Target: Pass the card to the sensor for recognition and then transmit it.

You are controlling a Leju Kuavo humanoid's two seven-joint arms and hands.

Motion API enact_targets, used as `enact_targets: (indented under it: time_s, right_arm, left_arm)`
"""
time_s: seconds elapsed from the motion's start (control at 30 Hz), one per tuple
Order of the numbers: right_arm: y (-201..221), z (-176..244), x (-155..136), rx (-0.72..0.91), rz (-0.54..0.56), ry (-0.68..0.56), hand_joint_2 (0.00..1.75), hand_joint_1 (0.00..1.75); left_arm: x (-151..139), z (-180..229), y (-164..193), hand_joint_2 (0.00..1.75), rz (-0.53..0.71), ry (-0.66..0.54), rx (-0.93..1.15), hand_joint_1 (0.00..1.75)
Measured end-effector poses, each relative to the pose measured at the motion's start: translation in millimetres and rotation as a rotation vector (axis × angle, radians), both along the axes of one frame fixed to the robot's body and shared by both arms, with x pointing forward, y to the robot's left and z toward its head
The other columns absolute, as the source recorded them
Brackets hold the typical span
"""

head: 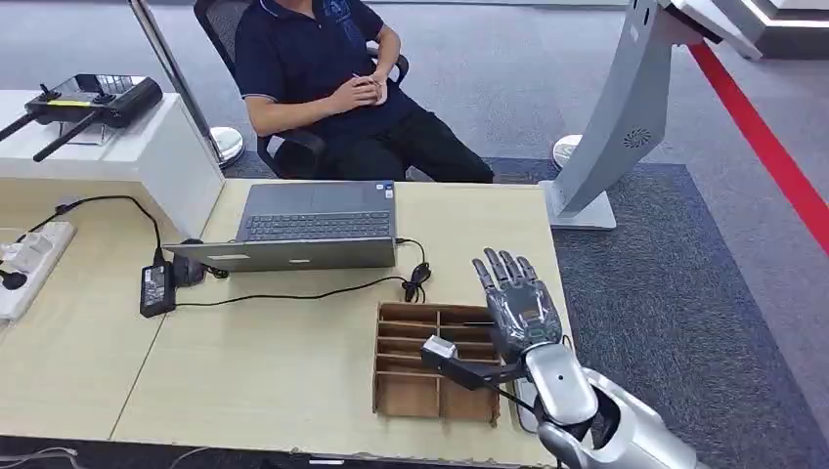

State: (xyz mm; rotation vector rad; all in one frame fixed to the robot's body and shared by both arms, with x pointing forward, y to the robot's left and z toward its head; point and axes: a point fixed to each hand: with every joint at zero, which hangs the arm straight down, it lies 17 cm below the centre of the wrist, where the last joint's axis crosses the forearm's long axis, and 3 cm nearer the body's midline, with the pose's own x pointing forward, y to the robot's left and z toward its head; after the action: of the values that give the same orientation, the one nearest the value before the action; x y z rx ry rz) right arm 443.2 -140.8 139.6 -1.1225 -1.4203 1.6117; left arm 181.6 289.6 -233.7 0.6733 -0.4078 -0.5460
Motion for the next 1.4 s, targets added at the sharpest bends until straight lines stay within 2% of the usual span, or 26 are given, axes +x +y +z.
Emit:
enact_targets:
  time_s: [0.17, 0.23, 0.33, 0.43, 0.53, 0.93, 1.4]
  right_arm:
    - [-6.9, -0.5, 0.7, -0.012, -0.018, 0.0, 1.75, 0.3]
    - [-15.4, -1.6, -0.4, -0.018, -0.041, -0.002, 1.75, 0.24]
    - [-25.6, -7.9, -5.7, -0.035, -0.053, 0.008, 1.75, 0.26]
    - [-21.7, -8.3, -8.7, -0.049, -0.021, 0.013, 1.75, 0.26]
    - [-17.1, -5.8, -7.8, -0.052, -0.011, 0.012, 1.75, 0.26]
    - [-14.0, -2.1, -6.4, -0.049, -0.005, 0.006, 1.75, 0.16]
    - [-11.5, 0.5, -5.2, -0.049, 0.002, 0.002, 1.75, 0.21]
  left_arm:
    - [-3.9, -4.1, -5.5, 1.75, 0.011, 0.005, -0.046, 0.0]
    - [-13.5, -11.4, -14.4, 1.75, 0.025, 0.025, -0.118, 0.0]
    - [-27.3, -17.7, -15.4, 1.75, 0.044, 0.058, -0.152, 0.0]
    - [-15.3, -6.5, 3.4, 1.75, 0.024, 0.026, -0.023, 0.0]
    - [-5.0, -1.8, 7.2, 1.75, 0.028, 0.009, 0.0, 0.0]
    - [-3.9, -1.0, 5.7, 1.75, 0.029, 0.003, 0.0, 0.0]
    - [-4.0, -0.8, 6.5, 1.75, 0.033, 0.001, 0.002, 0.0]
